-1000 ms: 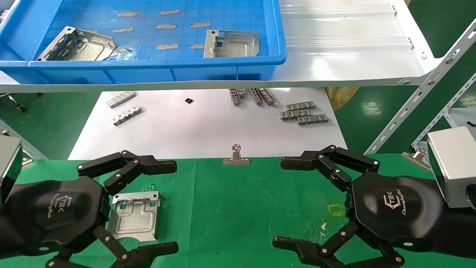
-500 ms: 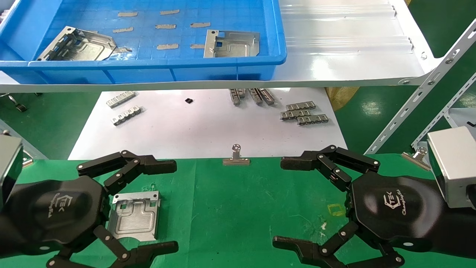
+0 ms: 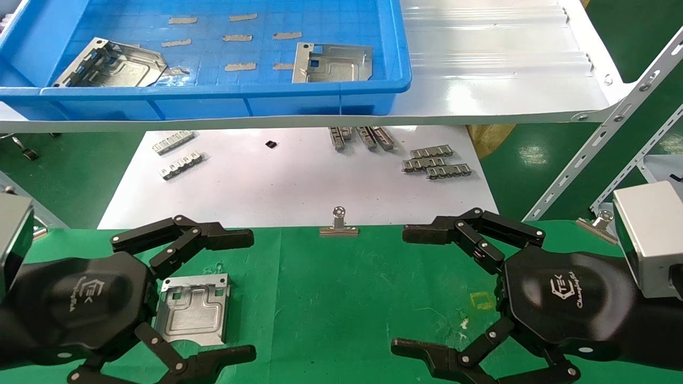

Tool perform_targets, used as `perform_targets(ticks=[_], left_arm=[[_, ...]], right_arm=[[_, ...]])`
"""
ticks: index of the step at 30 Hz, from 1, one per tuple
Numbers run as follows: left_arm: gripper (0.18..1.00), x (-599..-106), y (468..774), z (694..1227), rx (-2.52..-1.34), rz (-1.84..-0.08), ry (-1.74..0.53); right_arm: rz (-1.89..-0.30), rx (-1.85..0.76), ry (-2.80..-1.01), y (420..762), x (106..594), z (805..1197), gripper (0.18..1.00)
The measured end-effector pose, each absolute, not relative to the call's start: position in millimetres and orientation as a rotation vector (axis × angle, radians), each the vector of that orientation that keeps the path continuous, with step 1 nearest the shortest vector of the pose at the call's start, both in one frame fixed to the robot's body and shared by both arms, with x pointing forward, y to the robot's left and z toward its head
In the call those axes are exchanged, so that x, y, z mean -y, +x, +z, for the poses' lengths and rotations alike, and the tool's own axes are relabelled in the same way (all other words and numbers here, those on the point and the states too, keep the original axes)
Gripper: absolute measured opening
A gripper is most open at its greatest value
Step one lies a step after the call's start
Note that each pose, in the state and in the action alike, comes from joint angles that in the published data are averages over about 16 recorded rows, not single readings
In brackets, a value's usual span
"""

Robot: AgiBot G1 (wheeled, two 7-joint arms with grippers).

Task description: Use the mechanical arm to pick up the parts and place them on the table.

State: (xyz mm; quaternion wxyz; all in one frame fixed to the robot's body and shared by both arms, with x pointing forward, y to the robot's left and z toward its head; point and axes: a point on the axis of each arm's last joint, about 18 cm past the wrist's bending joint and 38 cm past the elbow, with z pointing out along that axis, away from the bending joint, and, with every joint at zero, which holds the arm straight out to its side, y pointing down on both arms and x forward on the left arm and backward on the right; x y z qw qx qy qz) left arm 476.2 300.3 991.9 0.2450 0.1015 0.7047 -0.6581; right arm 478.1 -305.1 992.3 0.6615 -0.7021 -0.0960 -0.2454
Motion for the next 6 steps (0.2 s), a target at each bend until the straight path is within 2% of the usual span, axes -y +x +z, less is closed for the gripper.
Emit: perform_targets(ticks=[6], left_arm=[[1.001,-300.3,476.2,992.0,-1.924,-1.796,0.277]], right_arm=[[-0.555,0.217,-1.588,478.1,305.1,992.3,1.001]])
